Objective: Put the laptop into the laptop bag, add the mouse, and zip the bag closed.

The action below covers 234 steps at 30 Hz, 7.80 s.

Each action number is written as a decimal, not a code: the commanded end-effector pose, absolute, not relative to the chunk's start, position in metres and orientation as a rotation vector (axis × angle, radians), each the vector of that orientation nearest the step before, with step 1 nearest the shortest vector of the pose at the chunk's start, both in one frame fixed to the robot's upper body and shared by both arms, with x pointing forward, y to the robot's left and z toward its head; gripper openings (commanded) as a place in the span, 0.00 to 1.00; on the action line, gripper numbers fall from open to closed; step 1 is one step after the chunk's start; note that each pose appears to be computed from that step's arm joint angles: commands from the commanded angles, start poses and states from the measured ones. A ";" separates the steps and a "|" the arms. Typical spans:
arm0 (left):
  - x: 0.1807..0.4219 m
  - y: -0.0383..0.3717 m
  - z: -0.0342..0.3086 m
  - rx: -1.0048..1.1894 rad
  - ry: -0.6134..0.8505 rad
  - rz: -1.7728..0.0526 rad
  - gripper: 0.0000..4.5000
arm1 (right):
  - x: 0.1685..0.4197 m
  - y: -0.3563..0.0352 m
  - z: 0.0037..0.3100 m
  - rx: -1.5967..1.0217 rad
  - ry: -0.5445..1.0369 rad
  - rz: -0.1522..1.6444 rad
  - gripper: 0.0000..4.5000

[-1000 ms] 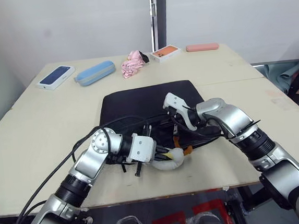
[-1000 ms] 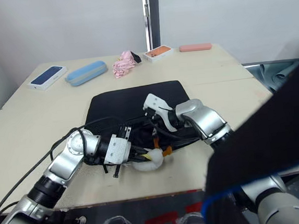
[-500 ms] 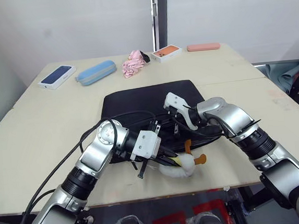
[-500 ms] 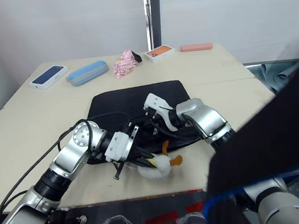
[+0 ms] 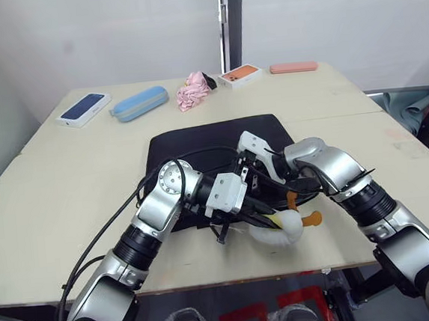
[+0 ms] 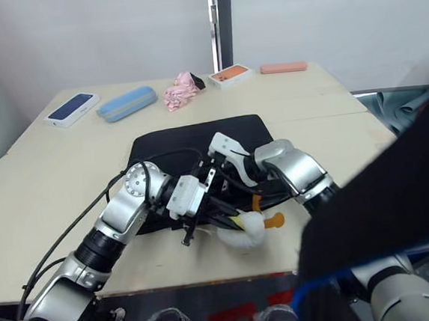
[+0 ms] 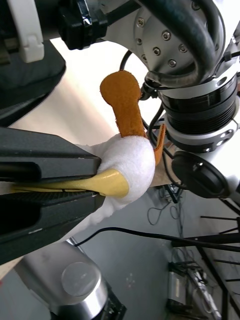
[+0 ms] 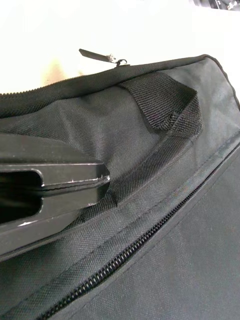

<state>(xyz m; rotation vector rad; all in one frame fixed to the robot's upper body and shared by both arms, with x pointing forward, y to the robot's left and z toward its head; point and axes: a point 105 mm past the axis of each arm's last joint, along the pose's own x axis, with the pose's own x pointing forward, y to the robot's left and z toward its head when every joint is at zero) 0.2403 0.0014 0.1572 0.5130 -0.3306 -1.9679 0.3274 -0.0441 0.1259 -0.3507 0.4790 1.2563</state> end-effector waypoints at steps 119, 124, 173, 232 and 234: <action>0.280 0.200 0.075 -0.748 0.786 -0.887 0.99 | 0.182 -0.158 0.237 -0.108 0.324 1.239 0.00; 0.281 0.200 0.077 -0.727 0.771 -0.903 0.72 | 0.183 -0.158 0.237 -0.110 0.321 1.230 0.00; 0.285 0.321 0.124 -0.499 0.849 -0.759 0.00 | 0.205 -0.133 0.226 -0.143 0.315 1.336 0.00; 0.252 0.118 0.130 0.589 0.031 -1.671 1.00 | 0.357 -0.093 0.102 -0.273 0.604 1.199 0.00; 0.254 0.111 0.127 0.580 0.017 -1.663 1.00 | 0.357 -0.093 0.104 -0.269 0.599 1.202 0.00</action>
